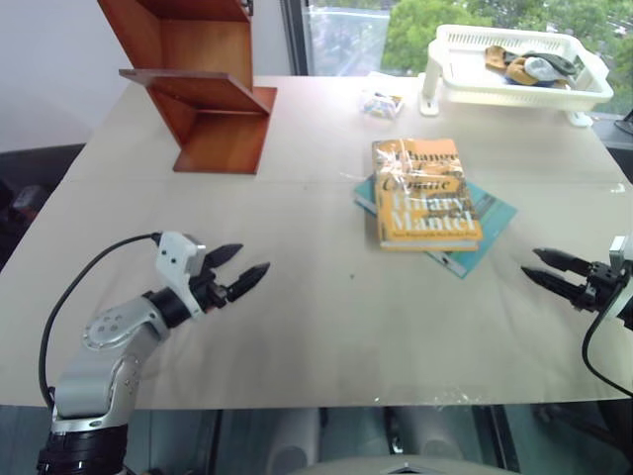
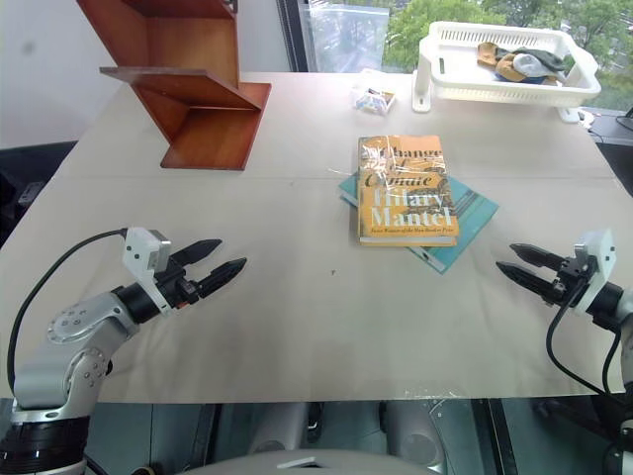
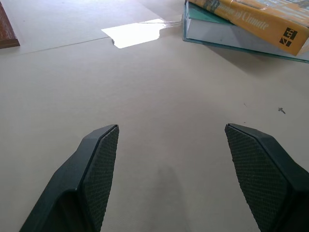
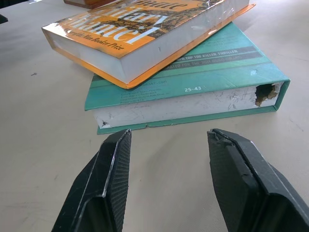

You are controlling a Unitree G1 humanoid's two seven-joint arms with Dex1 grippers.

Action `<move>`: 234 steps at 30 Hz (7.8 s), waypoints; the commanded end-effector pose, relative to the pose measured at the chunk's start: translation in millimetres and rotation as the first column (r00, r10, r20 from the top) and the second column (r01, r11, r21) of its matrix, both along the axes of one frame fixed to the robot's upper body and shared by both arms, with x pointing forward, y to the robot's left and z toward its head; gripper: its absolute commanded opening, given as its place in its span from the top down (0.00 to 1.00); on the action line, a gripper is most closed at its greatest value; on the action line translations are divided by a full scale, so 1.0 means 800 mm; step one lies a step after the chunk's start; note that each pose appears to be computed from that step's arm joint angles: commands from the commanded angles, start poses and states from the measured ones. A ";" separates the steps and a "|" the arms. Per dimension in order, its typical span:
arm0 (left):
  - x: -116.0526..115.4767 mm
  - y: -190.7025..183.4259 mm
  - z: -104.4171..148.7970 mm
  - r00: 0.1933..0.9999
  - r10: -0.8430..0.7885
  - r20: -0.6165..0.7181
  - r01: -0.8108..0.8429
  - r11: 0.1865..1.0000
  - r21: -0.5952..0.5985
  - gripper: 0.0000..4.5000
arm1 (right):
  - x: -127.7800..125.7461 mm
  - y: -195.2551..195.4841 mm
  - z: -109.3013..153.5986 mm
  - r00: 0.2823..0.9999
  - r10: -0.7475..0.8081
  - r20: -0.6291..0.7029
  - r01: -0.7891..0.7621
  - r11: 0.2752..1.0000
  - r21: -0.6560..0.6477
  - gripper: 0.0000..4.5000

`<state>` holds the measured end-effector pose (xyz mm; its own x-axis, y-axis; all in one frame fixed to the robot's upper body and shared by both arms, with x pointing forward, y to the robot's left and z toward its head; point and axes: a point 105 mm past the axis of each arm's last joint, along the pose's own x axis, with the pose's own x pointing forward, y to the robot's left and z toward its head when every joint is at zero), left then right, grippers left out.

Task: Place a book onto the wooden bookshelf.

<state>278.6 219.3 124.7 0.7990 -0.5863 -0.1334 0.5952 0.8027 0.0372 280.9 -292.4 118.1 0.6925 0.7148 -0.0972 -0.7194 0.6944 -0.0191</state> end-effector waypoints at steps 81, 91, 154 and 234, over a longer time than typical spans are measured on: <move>-0.043 0.019 0.118 0.973 -0.212 0.090 0.198 0.969 0.145 0.00 | 0.109 0.152 -0.017 0.954 0.223 -0.200 -0.220 0.975 0.036 0.01; -0.040 0.016 0.116 0.969 -0.234 0.081 0.220 0.964 0.152 0.00 | 0.092 0.163 0.007 0.963 0.211 -0.171 -0.210 0.977 0.024 0.01; 0.054 0.020 0.047 0.919 -0.327 -0.223 0.234 0.903 -0.360 0.00 | 0.059 0.172 0.078 0.905 0.368 0.214 -0.318 0.919 -0.234 0.01; 0.017 0.005 0.086 0.937 -0.332 -0.108 0.282 0.902 -0.326 0.00 | 0.075 0.146 0.134 0.886 0.402 0.233 -0.359 0.911 -0.204 0.01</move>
<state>285.6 212.0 188.3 0.5250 -0.8505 -0.0319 0.8020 0.5069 -0.3160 355.6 -175.0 199.1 0.4287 0.8948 -0.1247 -0.8757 0.3776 -0.3010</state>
